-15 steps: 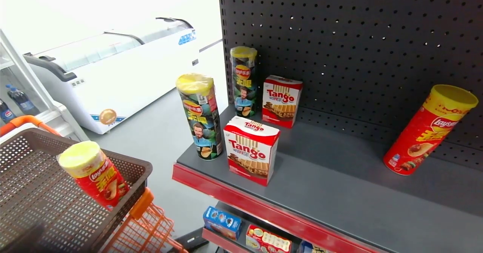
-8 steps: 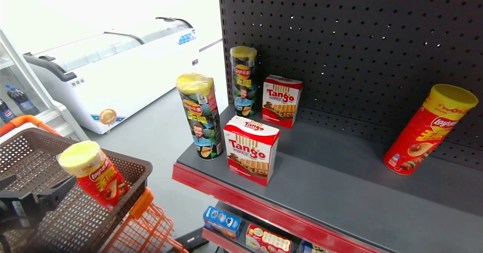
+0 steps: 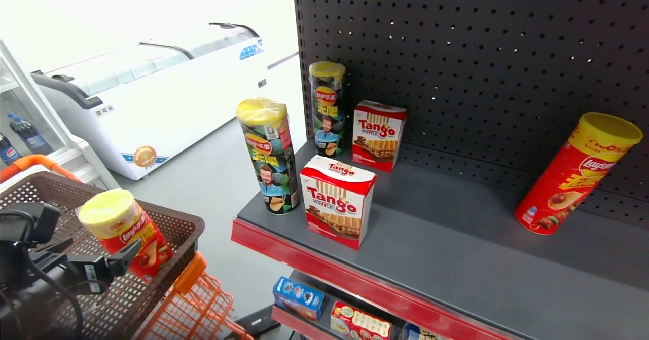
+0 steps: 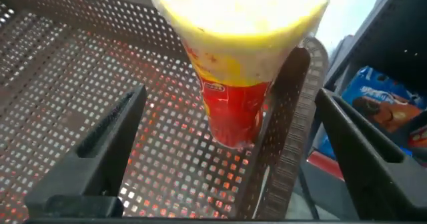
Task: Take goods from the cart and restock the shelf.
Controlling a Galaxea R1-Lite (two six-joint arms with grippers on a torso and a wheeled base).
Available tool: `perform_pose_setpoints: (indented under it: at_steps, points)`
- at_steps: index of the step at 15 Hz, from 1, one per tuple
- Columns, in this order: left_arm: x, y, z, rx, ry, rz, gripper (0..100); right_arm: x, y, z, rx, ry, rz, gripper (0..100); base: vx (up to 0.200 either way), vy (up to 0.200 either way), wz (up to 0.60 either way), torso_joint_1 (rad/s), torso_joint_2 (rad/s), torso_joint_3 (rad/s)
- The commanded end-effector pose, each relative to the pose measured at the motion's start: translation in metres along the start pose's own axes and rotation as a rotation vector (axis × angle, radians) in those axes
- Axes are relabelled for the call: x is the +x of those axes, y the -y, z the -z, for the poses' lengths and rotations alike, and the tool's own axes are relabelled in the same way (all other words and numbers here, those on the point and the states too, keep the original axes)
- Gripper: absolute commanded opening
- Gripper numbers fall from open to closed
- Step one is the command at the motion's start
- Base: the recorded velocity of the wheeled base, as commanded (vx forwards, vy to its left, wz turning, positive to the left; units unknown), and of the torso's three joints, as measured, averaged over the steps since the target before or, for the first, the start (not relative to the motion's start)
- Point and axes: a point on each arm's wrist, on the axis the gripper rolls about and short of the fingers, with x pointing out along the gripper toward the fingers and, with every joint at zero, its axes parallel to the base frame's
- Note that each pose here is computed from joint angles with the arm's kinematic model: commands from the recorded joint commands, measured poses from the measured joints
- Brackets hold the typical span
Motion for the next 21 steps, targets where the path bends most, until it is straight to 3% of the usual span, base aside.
perform_pose_setpoints:
  at_steps: [1,6,10,11,15,18,20,21]
  points:
    - [0.014,0.001,0.015,-0.003,-0.086,0.009,100,0.0,0.0,0.0,0.0,0.0,0.0,100,0.0,0.0,0.0,0.0,0.0,0.0]
    - [0.043,-0.001,0.023,-0.006,-0.086,0.003,100,0.0,0.0,0.0,0.0,0.0,0.0,100,0.0,0.0,0.0,0.0,0.0,0.0]
    - [0.066,-0.003,0.015,-0.01,-0.049,0.002,100,0.0,0.0,0.0,0.0,0.0,0.0,100,0.0,0.0,0.0,0.0,0.0,0.0]
    - [0.069,-0.003,0.013,-0.009,-0.04,0.004,0,0.0,0.0,0.0,0.0,0.0,0.0,100,0.0,0.0,0.0,0.0,0.0,0.0]
    - [0.072,-0.001,0.008,0.001,-0.022,0.011,0,0.0,0.0,0.0,0.0,0.0,0.0,100,0.0,0.0,0.0,0.0,0.0,0.0]
    - [0.071,0.008,0.004,0.015,0.0,0.046,0,0.0,0.0,0.0,0.0,0.0,0.0,100,0.0,0.0,0.0,0.0,0.0,0.0]
    - [0.057,0.012,-0.021,0.03,0.095,0.073,0,0.0,0.0,0.0,0.0,0.0,0.0,100,0.0,0.0,0.0,0.0,0.0,0.0]
    - [0.049,0.016,-0.032,0.037,0.114,0.102,0,0.0,0.0,0.0,0.0,0.0,0.0,100,0.0,0.0,0.0,0.0,0.0,0.0]
